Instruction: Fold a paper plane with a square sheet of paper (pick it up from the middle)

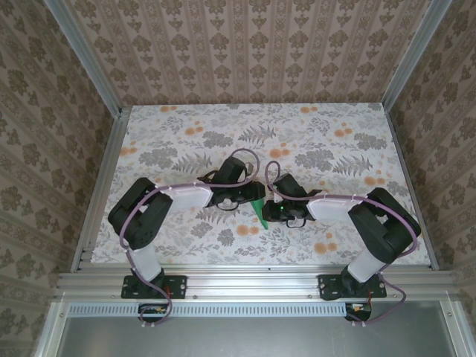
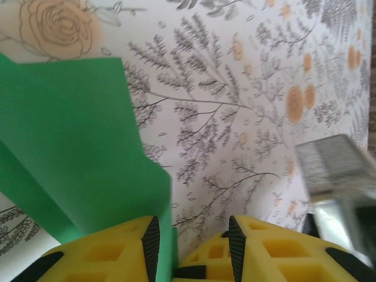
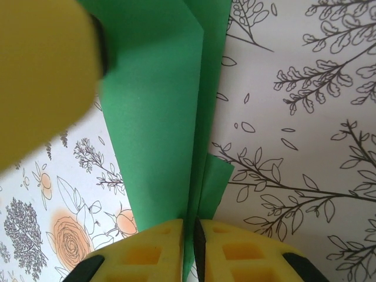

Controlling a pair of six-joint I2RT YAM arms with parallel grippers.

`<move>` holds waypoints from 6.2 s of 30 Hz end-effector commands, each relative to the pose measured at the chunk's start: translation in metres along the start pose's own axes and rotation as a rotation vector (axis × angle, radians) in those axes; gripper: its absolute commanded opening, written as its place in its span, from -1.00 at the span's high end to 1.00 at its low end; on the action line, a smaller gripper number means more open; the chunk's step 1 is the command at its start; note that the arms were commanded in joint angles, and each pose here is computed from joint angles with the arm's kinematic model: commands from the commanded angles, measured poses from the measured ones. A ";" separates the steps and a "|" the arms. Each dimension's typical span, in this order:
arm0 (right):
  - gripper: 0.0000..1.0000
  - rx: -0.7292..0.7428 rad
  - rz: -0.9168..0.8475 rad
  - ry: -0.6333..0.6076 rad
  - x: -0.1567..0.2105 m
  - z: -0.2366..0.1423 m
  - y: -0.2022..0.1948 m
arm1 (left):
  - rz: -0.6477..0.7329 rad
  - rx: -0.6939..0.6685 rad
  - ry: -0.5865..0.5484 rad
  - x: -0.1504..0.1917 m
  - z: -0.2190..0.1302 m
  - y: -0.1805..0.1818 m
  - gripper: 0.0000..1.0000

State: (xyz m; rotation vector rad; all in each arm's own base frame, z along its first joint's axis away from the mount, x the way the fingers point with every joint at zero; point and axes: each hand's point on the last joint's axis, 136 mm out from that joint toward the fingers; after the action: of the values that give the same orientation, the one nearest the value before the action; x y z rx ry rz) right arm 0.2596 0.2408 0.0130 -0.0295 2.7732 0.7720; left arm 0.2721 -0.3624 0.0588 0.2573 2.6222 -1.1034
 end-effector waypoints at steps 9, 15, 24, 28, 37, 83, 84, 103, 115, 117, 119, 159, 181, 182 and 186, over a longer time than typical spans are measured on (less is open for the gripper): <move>0.61 0.011 0.029 0.082 0.021 0.013 -0.007 | -0.024 -0.039 0.024 0.001 0.009 0.014 0.25; 0.52 -0.003 0.031 0.091 0.022 0.008 -0.002 | -0.030 -0.073 0.049 0.006 0.012 0.026 0.27; 0.36 -0.094 0.033 0.011 0.004 -0.027 0.025 | -0.037 -0.062 0.090 0.015 0.020 0.028 0.30; 0.38 -0.093 0.048 0.000 0.001 -0.032 0.027 | -0.030 -0.051 0.094 0.015 0.021 0.025 0.31; 0.43 -0.049 0.062 -0.094 -0.016 -0.052 0.021 | -0.016 -0.040 0.099 0.014 0.021 0.020 0.31; 0.82 -0.201 0.352 0.237 0.054 0.002 -0.021 | -0.026 -0.064 0.132 0.018 0.025 0.028 0.34; 0.82 -0.206 0.348 0.248 0.056 0.001 -0.020 | -0.028 -0.068 0.136 0.018 0.025 0.029 0.34; 0.84 -0.063 0.210 0.335 0.086 -0.013 -0.022 | -0.035 -0.072 0.154 0.022 0.026 0.029 0.36; 0.85 -0.013 0.140 0.299 0.091 -0.024 -0.007 | -0.039 -0.087 0.149 0.022 0.024 0.030 0.36; 0.85 -0.032 0.131 0.287 0.090 -0.026 -0.001 | -0.037 -0.084 0.154 0.023 0.024 0.029 0.36; 0.85 -0.030 0.133 0.291 0.091 -0.023 -0.001 | -0.035 -0.083 0.154 0.024 0.025 0.028 0.36; 0.83 -0.001 0.226 0.229 0.071 0.007 -0.026 | 0.003 -0.033 0.104 0.007 0.011 0.002 0.31; 0.89 -0.164 0.119 0.398 0.083 0.005 -0.019 | 0.053 0.003 -0.008 0.017 -0.035 -0.012 0.18; 0.89 -0.152 0.124 0.398 0.083 0.005 -0.021 | 0.050 -0.001 -0.005 0.019 -0.032 -0.009 0.18; 0.88 -0.139 0.129 0.391 0.081 0.004 -0.023 | 0.046 0.001 0.004 0.022 -0.022 -0.002 0.19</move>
State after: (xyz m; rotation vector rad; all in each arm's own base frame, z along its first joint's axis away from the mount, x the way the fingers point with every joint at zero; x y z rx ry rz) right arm 0.2124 0.2560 0.0101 -0.1353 2.8955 1.2770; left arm 0.2435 -0.3460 0.0787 0.3322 2.6055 -1.0938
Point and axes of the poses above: each hand's point on the last joint's axis, 136 mm out from that joint toward the fingers, its own z axis out along the fingers, its own y axis along the line the jaws close on, x = y × z, and after that the axes turned 5 degrees about z, right-handed
